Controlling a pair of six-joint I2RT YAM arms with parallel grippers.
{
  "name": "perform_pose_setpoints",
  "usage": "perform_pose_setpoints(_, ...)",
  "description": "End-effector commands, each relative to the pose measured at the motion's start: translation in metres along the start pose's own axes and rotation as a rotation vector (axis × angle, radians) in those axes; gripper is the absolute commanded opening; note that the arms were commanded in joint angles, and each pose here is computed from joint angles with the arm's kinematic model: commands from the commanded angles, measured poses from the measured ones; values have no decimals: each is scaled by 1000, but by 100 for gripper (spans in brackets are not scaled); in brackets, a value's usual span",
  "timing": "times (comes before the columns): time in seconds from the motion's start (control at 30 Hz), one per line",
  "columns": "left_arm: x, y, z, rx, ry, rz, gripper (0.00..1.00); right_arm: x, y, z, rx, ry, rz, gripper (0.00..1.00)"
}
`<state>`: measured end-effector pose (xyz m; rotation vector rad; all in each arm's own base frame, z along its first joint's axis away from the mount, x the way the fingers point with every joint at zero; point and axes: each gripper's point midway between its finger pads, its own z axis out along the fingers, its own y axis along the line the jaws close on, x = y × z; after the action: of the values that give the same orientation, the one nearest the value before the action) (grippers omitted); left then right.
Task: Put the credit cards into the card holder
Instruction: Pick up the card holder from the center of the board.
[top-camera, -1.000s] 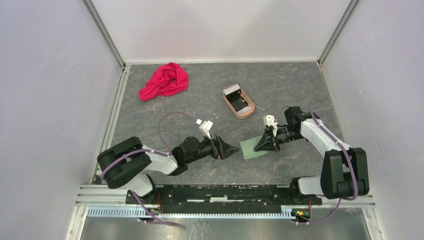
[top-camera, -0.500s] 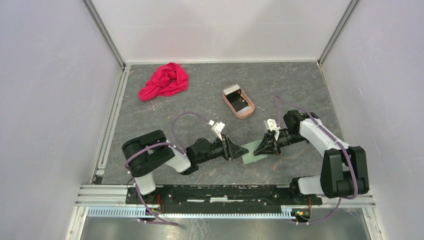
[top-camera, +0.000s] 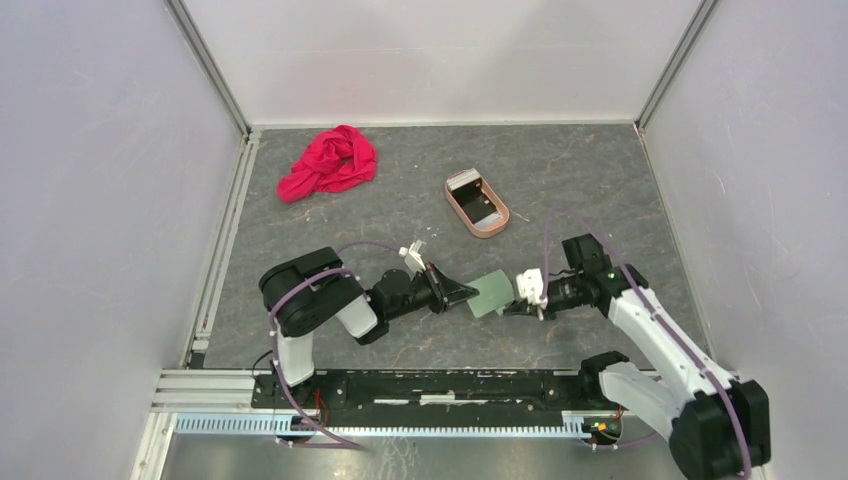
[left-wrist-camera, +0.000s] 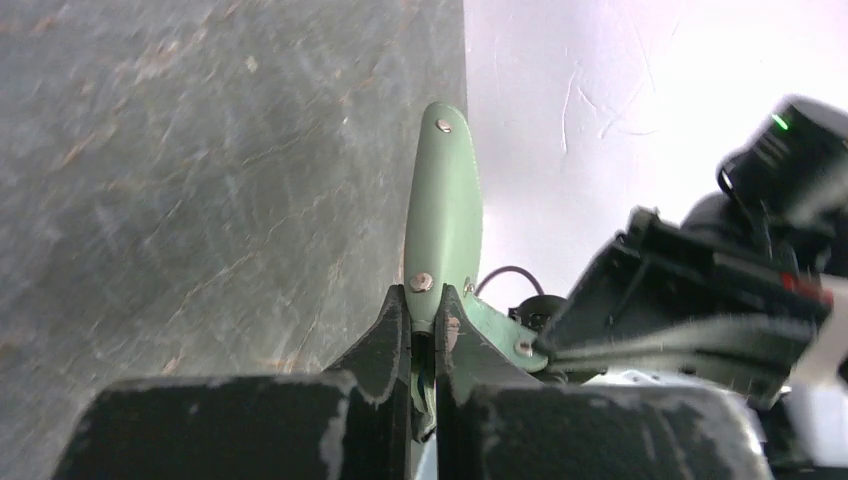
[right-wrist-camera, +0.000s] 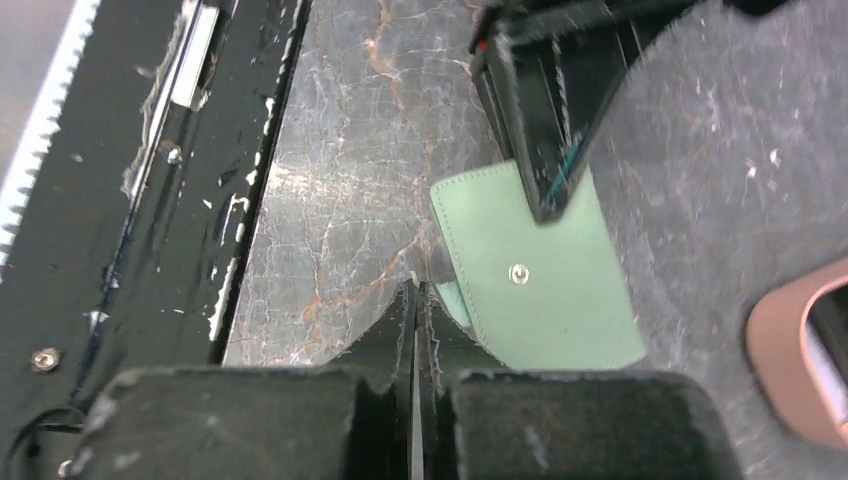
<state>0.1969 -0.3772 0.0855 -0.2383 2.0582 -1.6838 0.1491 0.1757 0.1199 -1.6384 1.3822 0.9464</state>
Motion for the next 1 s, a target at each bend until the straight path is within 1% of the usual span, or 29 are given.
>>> perform_pose_setpoints(0.0,0,-5,0,30,21,-226,2,2,-1,14,33,86,-171,0)
perform_pose_setpoints(0.07,-8,-15,0,75,1,-235,2,10,18,17,-45,106,-211,0)
perform_pose_setpoints(0.1,-11,-19,-1,93,-7,-232,2,15,28,17,-89,122,-224,5)
perform_pose_setpoints(0.17,-17,-25,-2,111,-19,-212,2,23,41,15,-142,158,-232,54)
perform_pose_setpoints(0.2,-19,-26,-3,112,-22,-201,2,24,43,12,-149,175,-236,67)
perform_pose_setpoints(0.23,-20,-27,-4,112,-23,-188,2,26,42,9,-141,197,-242,73)
perform_pose_setpoints(0.33,-21,-28,-5,91,-12,-147,2,12,15,-3,-18,256,-283,83)
perform_pose_setpoints(0.37,-19,-24,-5,63,0,-135,2,-1,2,-9,38,257,-303,85)
perform_pose_setpoints(0.43,-17,-23,-5,29,23,-108,2,-29,-19,-19,112,248,-325,87)
perform_pose_setpoints(0.53,-17,-25,-5,-25,40,-82,2,-67,-40,-24,153,190,-373,87)
perform_pose_setpoints(0.57,-17,-25,-4,-52,49,-80,2,-74,-46,-24,165,173,-386,87)
perform_pose_setpoints(0.63,-17,-24,-4,-104,65,-57,2,-79,-57,-20,177,154,-403,85)
perform_pose_setpoints(0.73,-20,-33,-9,-122,65,-31,2,-75,-72,-18,207,171,-424,79)
perform_pose_setpoints(0.83,-26,-31,-14,-179,42,-36,2,-78,-73,-12,201,157,-421,75)
perform_pose_setpoints(0.9,-29,-29,-16,-219,30,-61,2,-81,-63,-1,157,139,-413,74)
perform_pose_setpoints(0.97,-29,-31,-15,-230,28,-105,2,-77,-55,10,126,134,-400,78)
